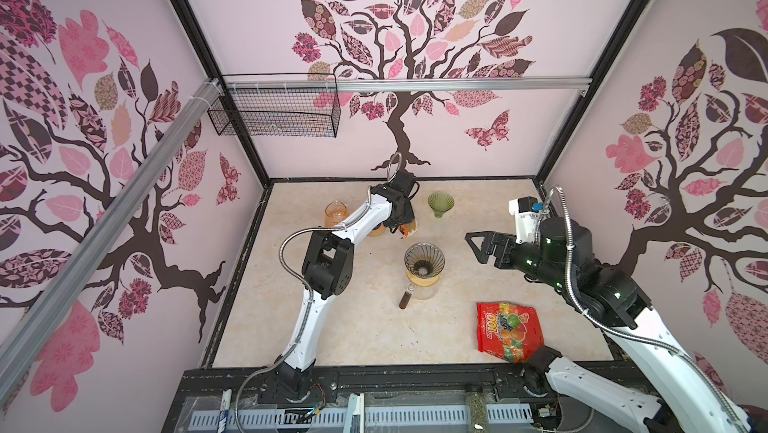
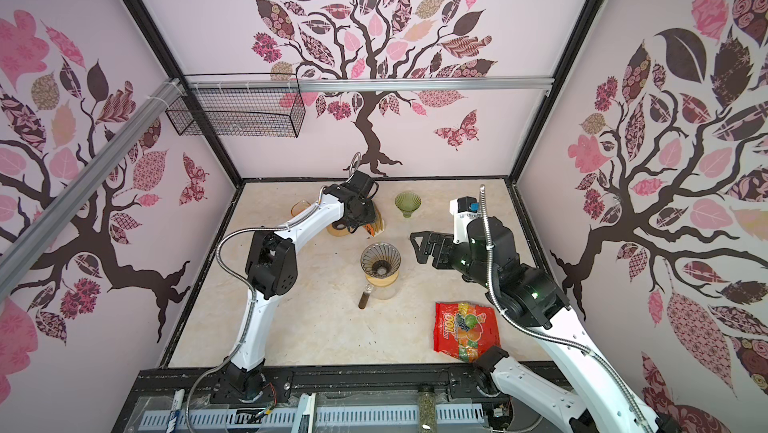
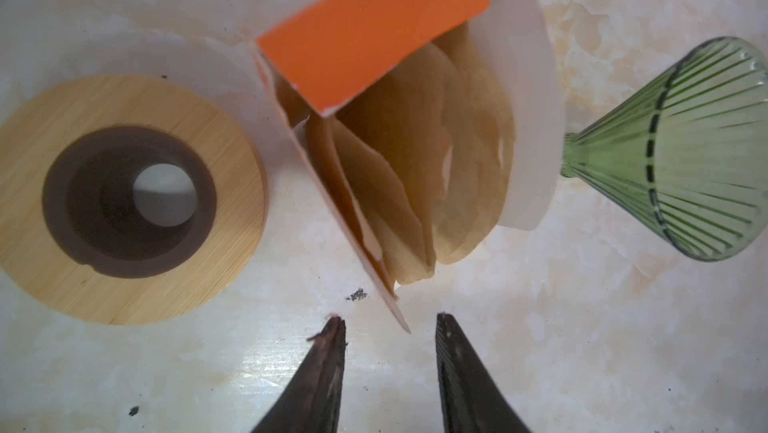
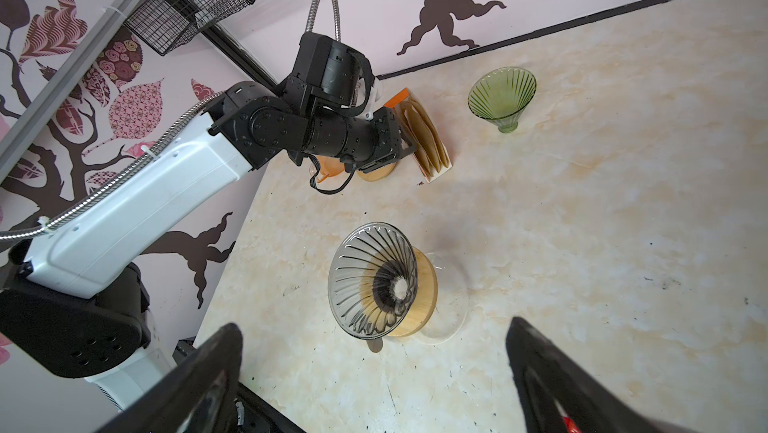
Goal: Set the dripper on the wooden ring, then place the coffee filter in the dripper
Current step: 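Move the left gripper over the orange COFFEE filter box while the right draws back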
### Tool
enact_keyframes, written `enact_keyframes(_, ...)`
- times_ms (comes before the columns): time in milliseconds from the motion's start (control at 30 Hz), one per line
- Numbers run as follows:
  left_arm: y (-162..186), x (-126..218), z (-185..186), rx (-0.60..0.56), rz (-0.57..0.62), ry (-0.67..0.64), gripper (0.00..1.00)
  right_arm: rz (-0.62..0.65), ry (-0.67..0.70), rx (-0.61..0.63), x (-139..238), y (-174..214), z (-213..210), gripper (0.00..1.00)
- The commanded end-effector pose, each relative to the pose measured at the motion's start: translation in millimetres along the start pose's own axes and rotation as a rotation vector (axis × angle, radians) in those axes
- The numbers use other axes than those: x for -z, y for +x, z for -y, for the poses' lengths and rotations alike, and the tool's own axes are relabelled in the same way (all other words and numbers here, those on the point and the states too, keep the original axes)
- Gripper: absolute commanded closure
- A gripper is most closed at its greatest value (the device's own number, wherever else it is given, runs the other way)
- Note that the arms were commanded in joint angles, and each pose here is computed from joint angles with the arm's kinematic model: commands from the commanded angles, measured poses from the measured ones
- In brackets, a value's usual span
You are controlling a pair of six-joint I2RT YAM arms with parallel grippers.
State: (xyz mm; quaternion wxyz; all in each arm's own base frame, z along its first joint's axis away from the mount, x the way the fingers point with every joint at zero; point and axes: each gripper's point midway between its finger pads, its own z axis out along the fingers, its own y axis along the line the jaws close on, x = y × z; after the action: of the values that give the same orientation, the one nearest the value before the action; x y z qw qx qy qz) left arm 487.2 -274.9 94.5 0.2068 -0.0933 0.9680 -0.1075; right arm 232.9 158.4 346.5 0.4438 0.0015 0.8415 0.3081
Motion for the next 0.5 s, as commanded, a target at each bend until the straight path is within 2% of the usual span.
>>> enact_keyframes(0,-13.1,2.6,-5.0,0.007,0.033,-0.029,0.61,0.005,-0.012,-0.002,3.6,-4.6,-4.7,0.0)
enact_keyframes(467,-23.2,-0.6,-20.3,0.001,0.037,-0.066,0.62,-0.018,-0.01,0.003,-0.5,-2.5,-5.4,0.0)
